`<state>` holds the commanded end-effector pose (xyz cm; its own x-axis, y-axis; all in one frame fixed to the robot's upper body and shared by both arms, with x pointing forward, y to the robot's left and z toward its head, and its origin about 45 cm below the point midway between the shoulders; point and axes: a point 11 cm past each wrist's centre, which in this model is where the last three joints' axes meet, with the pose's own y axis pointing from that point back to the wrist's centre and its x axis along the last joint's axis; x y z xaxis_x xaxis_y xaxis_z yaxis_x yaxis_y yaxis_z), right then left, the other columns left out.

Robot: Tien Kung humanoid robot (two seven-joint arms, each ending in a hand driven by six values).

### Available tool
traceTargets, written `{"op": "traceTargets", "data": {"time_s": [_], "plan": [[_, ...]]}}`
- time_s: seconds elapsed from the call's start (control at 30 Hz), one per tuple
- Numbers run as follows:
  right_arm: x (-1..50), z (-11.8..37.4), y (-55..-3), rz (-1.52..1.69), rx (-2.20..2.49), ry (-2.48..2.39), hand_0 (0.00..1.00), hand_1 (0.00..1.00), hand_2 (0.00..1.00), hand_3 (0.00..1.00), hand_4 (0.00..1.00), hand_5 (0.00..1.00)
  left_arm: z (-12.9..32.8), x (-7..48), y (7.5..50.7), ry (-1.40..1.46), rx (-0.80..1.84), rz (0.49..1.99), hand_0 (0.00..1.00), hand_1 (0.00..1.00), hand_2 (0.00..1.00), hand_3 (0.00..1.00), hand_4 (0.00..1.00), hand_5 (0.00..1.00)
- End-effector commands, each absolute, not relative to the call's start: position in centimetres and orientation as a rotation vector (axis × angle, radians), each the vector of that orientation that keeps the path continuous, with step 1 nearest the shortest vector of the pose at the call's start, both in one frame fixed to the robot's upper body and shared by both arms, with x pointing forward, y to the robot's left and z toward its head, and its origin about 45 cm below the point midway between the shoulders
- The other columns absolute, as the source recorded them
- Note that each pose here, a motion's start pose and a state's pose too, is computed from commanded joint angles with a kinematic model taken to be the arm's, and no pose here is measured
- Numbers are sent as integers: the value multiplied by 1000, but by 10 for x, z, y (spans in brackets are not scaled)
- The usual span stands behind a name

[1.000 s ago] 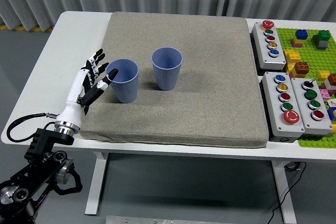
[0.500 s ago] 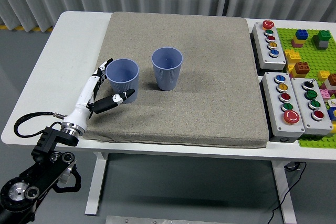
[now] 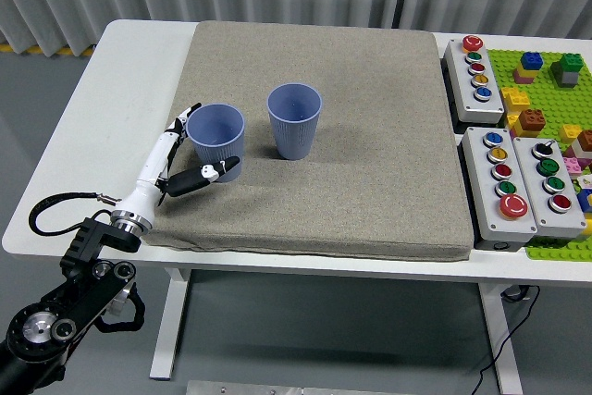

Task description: Pick cup pour cup place

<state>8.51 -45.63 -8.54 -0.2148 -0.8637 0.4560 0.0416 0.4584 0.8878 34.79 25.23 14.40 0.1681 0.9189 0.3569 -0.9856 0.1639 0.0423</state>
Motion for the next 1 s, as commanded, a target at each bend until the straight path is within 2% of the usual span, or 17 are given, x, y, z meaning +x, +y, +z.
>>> {"op": "traceTargets", "data": {"time_s": [0.47, 0.5, 0.67, 0.7, 0.87, 0.9, 1.0], "plan": [[86, -85, -456, -986, 743, -1559, 641, 609, 513, 595, 2, 36, 137, 350, 247, -308, 341, 1350, 933, 900, 998, 998, 998, 402], [86, -85, -456, -986, 743, -1559, 642, 608, 513, 595, 2, 30, 137, 350, 247, -309, 342, 1353, 855, 852, 998, 998, 998, 366], [86, -85, -456, -986, 743, -1559, 642, 608, 513, 595, 2, 30, 139, 353, 247, -316, 325, 1367, 855, 852, 998, 998, 998, 366], [86, -85, -456, -986, 743, -1559, 641, 608, 513, 595, 2, 29, 140, 353, 246, -317, 321, 1368, 791, 817, 997, 998, 998, 356], [86, -85, -456, -985, 743, -1558, 641, 608, 513, 595, 2, 29, 142, 354, 245, -317, 305, 1374, 791, 817, 997, 998, 998, 356], [86, -85, -456, -985, 743, -1557, 641, 607, 513, 595, 2, 31, 142, 355, 245, -315, 302, 1375, 736, 794, 998, 998, 998, 347], [86, -85, -456, -984, 744, -1555, 641, 607, 513, 595, 2, 31, 141, 354, 245, -309, 296, 1376, 736, 794, 998, 998, 998, 347]]}}
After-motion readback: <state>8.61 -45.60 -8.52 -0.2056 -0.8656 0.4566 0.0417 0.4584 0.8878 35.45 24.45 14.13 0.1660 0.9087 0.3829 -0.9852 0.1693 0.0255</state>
